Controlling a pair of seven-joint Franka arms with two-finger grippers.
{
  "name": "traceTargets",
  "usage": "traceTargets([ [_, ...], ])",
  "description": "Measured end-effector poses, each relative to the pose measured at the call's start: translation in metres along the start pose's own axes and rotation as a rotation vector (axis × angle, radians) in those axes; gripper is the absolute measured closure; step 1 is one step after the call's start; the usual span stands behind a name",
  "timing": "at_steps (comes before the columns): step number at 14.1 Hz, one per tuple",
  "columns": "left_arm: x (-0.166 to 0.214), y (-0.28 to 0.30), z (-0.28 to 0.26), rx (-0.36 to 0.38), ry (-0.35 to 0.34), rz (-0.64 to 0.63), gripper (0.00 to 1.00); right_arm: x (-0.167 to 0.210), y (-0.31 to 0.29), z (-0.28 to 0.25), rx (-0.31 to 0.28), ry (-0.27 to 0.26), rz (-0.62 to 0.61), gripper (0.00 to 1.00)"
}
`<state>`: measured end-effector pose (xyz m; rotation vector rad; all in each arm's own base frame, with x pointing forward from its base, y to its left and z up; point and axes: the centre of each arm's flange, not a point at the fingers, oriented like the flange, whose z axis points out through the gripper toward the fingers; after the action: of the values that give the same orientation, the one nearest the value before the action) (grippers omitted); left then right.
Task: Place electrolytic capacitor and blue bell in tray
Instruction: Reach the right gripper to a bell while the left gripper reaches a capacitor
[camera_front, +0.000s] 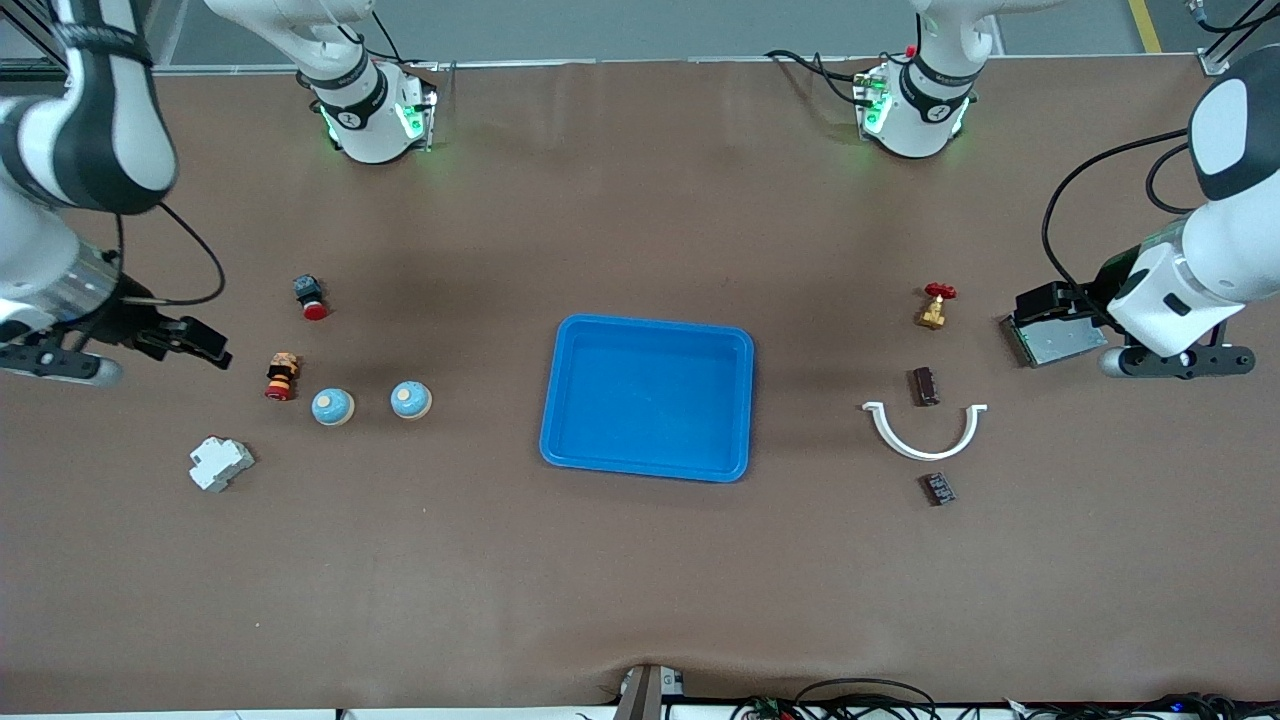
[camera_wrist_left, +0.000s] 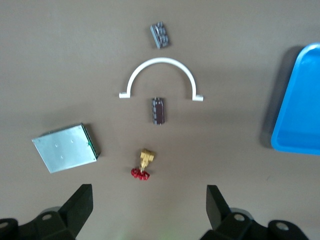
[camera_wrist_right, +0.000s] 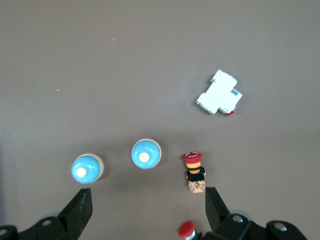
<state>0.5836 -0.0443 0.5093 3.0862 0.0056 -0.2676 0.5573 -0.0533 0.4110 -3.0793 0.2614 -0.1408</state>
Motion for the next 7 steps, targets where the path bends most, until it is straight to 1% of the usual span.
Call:
traceTargets([
  [2, 0.001, 0.001, 0.015, 0.001, -0.022, 0.001, 0.0, -0.002, -0.003, 0.041, -0.01, -0.024, -0.008, 0.0],
  [4, 0.005, 0.0, 0.034, 0.001, -0.031, 0.001, 0.0, 0.0, -0.008, 0.076, -0.017, -0.036, -0.018, 0.0],
  [7, 0.012, 0.005, 0.077, -0.001, -0.018, 0.008, 0.0, 0.0, -0.008, 0.121, -0.028, -0.064, -0.02, 0.0],
])
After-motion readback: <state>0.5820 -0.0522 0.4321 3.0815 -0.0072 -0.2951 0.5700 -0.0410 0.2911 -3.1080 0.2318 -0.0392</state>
